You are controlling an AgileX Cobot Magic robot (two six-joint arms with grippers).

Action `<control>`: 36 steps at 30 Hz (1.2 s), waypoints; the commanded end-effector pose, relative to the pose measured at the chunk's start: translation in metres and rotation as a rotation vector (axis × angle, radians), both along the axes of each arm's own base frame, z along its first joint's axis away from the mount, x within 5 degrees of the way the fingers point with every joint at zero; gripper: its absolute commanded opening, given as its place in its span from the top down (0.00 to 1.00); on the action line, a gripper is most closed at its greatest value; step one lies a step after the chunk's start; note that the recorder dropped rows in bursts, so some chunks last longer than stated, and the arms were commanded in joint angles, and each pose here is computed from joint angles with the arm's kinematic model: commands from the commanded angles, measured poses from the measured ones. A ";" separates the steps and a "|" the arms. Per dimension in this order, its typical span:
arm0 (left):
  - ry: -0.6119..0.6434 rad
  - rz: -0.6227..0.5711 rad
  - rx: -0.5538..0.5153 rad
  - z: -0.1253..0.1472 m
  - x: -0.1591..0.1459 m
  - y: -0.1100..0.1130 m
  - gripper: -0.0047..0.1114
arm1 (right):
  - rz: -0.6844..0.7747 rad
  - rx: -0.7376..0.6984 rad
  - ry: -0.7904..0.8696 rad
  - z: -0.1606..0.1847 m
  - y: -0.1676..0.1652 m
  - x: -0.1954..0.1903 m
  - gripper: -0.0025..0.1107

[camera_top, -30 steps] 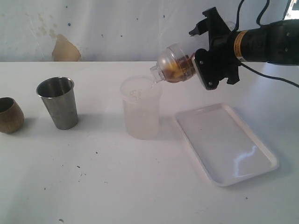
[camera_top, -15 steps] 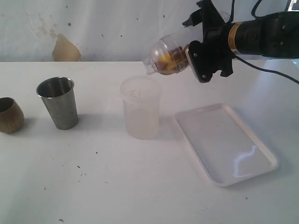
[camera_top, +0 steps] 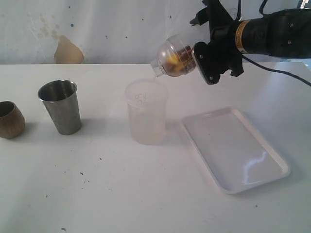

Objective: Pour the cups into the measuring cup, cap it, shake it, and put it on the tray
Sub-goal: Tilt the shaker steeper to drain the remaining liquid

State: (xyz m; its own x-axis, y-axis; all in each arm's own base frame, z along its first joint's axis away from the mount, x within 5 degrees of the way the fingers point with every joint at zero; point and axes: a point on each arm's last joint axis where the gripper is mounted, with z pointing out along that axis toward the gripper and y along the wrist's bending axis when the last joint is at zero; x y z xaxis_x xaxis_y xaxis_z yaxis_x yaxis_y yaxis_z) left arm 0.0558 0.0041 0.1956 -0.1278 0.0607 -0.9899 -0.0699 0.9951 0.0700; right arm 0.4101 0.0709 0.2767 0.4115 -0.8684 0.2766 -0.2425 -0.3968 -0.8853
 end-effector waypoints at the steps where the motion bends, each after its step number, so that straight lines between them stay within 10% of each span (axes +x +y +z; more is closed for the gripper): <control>1: -0.008 0.000 0.003 -0.001 0.000 0.000 0.95 | -0.009 0.022 -0.025 0.011 -0.001 -0.001 0.98; 36: -0.008 0.000 0.003 -0.001 0.000 0.000 0.95 | 0.050 0.029 -0.037 0.012 0.004 -0.002 0.98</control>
